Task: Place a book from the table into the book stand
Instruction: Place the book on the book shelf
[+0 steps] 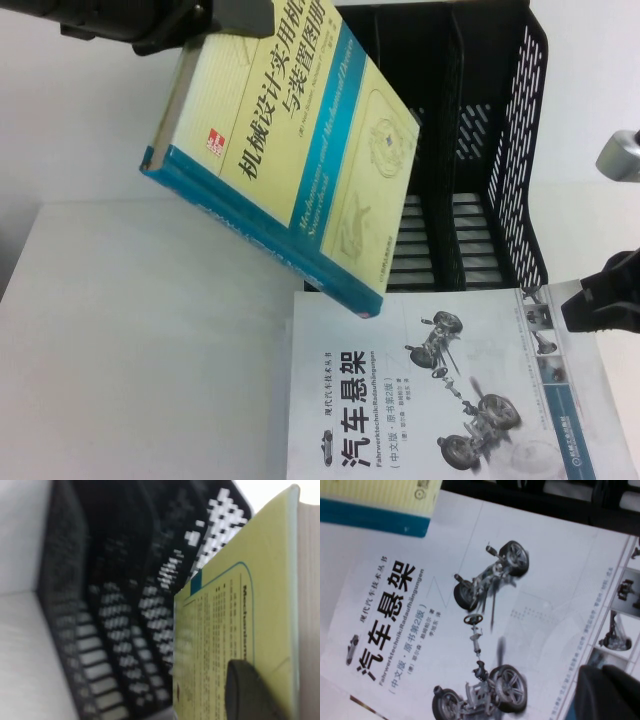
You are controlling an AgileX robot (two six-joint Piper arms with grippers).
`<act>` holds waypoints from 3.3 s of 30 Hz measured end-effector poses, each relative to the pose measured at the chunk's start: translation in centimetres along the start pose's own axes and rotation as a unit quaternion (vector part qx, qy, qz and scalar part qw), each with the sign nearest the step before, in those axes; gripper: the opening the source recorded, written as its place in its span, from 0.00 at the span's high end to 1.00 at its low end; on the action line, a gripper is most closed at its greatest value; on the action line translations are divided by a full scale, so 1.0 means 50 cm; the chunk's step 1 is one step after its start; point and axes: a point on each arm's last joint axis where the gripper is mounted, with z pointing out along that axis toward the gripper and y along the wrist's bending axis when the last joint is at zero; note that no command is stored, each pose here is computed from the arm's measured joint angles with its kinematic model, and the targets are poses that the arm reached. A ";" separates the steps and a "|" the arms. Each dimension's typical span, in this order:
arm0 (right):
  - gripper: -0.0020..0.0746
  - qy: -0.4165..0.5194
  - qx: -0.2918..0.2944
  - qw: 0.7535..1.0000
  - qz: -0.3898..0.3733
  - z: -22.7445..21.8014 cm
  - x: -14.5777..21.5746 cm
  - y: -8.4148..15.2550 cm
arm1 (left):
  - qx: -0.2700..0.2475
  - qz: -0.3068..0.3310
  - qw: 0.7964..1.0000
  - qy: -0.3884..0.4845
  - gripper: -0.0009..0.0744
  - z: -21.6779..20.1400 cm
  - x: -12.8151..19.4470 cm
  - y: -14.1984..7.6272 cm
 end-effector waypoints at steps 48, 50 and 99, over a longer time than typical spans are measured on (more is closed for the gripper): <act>0.98 0.015 0.005 1.000 0.005 0.021 -0.004 -0.011 | -0.074 0.066 0.981 -0.167 0.73 -0.007 -0.046 -0.027; 0.98 0.015 0.005 1.000 0.005 0.021 -0.004 -0.011 | -0.074 0.060 0.981 -0.168 0.73 0.005 -0.048 -0.023; 0.98 0.014 0.003 1.000 0.001 0.021 -0.004 -0.010 | -0.147 0.069 0.981 -0.104 0.73 0.302 -0.031 0.116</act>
